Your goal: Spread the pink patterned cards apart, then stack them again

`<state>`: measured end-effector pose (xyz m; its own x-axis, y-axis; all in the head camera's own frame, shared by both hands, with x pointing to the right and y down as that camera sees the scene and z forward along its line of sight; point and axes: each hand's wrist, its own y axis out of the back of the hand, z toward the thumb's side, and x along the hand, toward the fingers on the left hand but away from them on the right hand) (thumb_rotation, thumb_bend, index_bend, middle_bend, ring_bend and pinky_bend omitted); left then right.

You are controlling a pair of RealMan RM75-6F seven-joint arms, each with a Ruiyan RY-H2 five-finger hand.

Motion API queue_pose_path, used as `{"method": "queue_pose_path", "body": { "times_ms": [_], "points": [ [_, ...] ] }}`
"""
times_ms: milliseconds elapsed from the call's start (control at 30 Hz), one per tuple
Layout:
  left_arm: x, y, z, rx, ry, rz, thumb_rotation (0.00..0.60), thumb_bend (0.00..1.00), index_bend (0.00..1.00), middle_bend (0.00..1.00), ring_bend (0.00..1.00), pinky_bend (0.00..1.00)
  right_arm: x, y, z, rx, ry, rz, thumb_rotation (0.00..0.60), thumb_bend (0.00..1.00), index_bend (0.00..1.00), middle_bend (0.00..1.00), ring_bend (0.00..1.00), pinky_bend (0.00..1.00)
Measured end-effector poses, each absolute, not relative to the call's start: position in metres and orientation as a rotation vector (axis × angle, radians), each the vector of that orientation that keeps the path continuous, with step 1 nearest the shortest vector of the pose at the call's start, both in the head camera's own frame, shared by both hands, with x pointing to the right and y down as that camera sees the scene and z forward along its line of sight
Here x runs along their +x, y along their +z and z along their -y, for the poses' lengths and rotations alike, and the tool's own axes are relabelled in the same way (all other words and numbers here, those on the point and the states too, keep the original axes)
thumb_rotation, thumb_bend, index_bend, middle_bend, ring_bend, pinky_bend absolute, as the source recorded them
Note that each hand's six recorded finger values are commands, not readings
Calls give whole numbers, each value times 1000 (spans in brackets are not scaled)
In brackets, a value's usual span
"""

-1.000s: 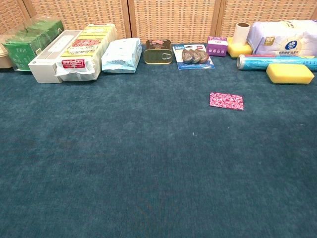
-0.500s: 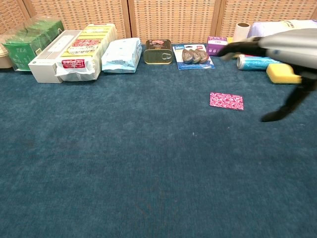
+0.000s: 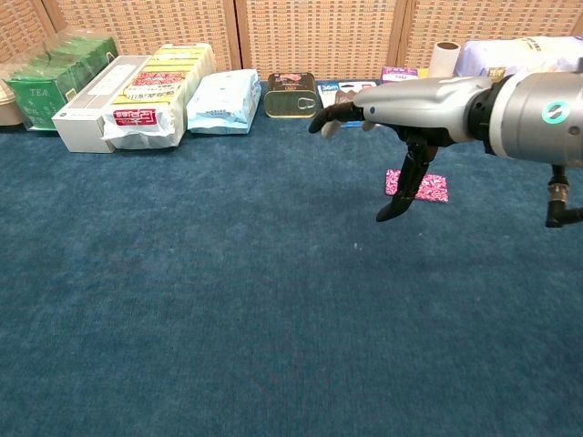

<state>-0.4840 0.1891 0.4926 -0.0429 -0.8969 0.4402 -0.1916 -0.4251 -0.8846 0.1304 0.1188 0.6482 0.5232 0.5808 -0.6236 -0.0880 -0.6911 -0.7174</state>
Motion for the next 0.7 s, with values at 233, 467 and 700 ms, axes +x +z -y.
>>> {"method": "queue_pose_path", "body": {
  "times_ms": [233, 467, 700],
  "points": [
    [-484, 497, -187, -1642, -1536, -1160, 600, 200, 0, 0, 0, 69, 151, 677, -103, -2097, 1314, 382, 600, 0, 89, 139, 73, 204],
    [-482, 496, -185, -1639, -1519, -1169, 600, 199, 0, 0, 0, 69, 172, 690, -112, -2198, 1367, 383, 600, 0, 89, 134, 73, 231],
    [-475, 501, -186, -1649, -1525, -1148, 600, 200, 0, 0, 0, 69, 194, 701, -103, -2201, 1401, 398, 600, 0, 89, 132, 73, 237]
  ]
}}
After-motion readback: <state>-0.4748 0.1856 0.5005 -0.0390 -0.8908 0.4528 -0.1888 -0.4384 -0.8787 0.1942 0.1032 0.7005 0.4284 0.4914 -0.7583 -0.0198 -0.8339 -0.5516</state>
